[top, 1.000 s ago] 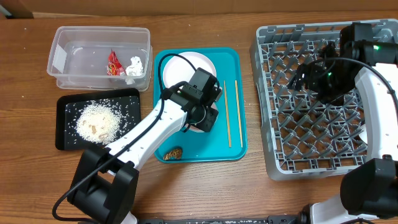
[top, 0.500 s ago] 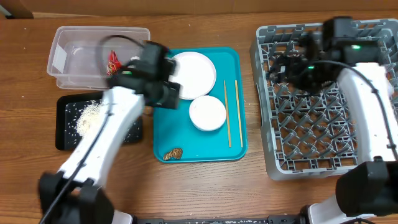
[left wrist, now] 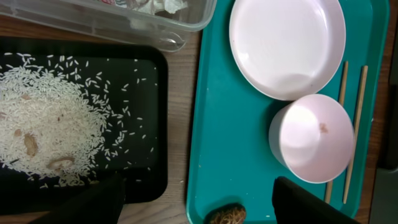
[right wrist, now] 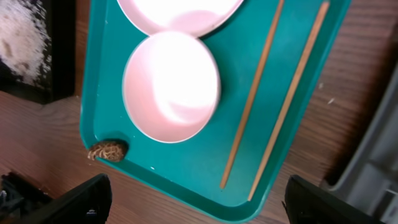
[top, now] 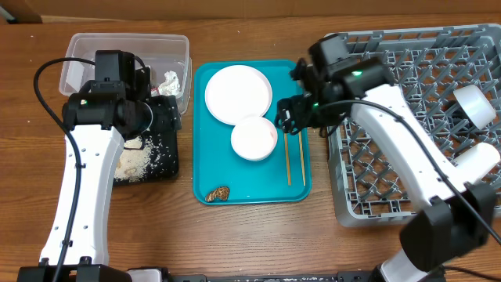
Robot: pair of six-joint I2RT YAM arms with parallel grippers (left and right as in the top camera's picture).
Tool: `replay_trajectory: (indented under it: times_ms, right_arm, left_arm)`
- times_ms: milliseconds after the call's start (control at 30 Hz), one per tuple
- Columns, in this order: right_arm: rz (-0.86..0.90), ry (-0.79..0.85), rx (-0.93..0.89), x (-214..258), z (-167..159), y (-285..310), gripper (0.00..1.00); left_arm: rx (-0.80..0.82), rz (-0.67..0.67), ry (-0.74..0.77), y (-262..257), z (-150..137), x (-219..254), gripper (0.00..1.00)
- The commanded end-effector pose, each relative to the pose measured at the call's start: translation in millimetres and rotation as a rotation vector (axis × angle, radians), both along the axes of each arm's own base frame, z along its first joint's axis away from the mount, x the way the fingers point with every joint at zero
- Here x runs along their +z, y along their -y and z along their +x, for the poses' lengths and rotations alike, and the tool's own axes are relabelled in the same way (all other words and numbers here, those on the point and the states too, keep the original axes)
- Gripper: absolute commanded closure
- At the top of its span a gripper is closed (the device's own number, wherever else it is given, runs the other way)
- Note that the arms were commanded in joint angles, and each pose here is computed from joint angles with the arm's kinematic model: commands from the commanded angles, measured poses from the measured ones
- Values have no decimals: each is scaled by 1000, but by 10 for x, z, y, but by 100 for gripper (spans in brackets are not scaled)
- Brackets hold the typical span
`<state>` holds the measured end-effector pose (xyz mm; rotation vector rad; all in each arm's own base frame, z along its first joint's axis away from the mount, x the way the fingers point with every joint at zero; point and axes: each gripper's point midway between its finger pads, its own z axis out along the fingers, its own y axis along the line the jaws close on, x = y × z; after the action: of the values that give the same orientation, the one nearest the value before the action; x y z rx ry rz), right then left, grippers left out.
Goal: Sort waste into correct bins and load items into the dishwasher
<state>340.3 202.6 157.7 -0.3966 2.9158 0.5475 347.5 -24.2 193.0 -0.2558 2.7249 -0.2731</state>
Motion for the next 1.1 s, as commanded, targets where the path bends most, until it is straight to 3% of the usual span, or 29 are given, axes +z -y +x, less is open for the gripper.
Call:
replay_trajectory:
  times_ms: [0, 433, 633, 767, 1067]
  right_arm:
    - [-41, -57, -9, -235, -23, -59, 11]
    - [-94, -238, -40, -905, -72, -158, 25]
    - [-111, -265, -37, -1077, -90, -214, 39]
    - [-111, -262, -36, -1081, -85, -216, 56]
    - [-111, -264, -46, -1087, -81, -220, 57]
  left_arm:
    - [8, -29, 14, 44, 33, 65, 21]
    - [7, -29, 15, 45, 36, 66, 19]
    - [7, -29, 15, 45, 37, 67, 18]
    - [7, -29, 15, 45, 35, 66, 18]
    - [7, -29, 15, 45, 35, 66, 19]
